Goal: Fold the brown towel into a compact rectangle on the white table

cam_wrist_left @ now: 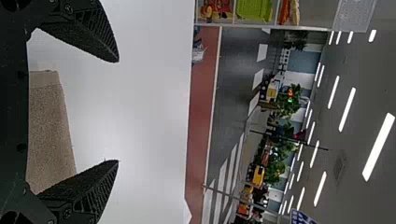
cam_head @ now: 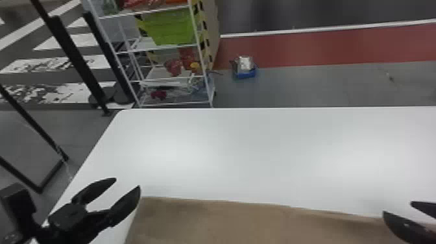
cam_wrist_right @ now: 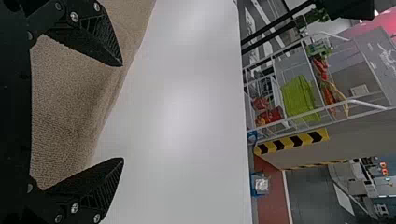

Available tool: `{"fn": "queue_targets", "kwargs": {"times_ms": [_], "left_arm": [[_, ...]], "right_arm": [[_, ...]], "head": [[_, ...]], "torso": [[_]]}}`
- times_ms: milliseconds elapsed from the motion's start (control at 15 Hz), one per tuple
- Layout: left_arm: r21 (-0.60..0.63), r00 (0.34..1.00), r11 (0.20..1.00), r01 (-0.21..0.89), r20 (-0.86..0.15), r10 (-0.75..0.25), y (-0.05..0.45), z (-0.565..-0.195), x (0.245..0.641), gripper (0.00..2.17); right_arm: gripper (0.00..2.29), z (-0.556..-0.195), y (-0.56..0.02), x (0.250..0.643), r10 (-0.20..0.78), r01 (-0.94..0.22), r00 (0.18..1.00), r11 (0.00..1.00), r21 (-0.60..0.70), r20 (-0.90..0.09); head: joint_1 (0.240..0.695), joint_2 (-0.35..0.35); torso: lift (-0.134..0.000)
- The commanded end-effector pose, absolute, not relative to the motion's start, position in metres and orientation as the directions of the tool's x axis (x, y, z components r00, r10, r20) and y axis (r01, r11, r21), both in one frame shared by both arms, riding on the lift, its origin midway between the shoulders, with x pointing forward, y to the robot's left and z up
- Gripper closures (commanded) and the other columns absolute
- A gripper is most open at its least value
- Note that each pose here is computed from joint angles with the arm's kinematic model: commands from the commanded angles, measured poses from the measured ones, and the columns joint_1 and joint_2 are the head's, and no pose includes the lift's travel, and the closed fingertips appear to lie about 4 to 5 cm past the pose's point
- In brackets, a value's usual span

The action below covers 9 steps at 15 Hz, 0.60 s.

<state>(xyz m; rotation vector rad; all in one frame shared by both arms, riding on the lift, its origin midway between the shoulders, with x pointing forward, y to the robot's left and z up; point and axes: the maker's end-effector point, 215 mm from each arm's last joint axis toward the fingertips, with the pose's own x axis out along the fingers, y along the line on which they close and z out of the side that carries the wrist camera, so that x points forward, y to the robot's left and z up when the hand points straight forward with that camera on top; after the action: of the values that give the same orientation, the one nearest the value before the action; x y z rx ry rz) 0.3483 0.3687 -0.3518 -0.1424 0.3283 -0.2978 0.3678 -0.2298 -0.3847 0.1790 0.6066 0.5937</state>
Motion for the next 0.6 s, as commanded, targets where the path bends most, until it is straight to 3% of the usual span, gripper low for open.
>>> {"fn": "queue_targets", "kwargs": {"times_ms": [0, 533], "left_arm": [[-0.187, 0.905, 0.947, 0.262, -0.294, -0.308, 0.3687, -0.3523, 0.3484, 0.12], [-0.171, 0.902, 0.947, 0.272, -0.298, -0.313, 0.3647, -0.3545, 0.3502, 0.13]], "right_arm": [[0.18, -0.3862, -0.2299, 0.3673, 0.574, -0.469, 0.659, 0.819, 0.33, -0.486], [0.18, -0.3897, -0.2349, 0.3688, 0.571, -0.467, 0.657, 0.821, 0.329, -0.493]], "head": [[0.695, 0.222], [0.695, 0.213]], "torso": [[-0.124], [-0.124]]}}
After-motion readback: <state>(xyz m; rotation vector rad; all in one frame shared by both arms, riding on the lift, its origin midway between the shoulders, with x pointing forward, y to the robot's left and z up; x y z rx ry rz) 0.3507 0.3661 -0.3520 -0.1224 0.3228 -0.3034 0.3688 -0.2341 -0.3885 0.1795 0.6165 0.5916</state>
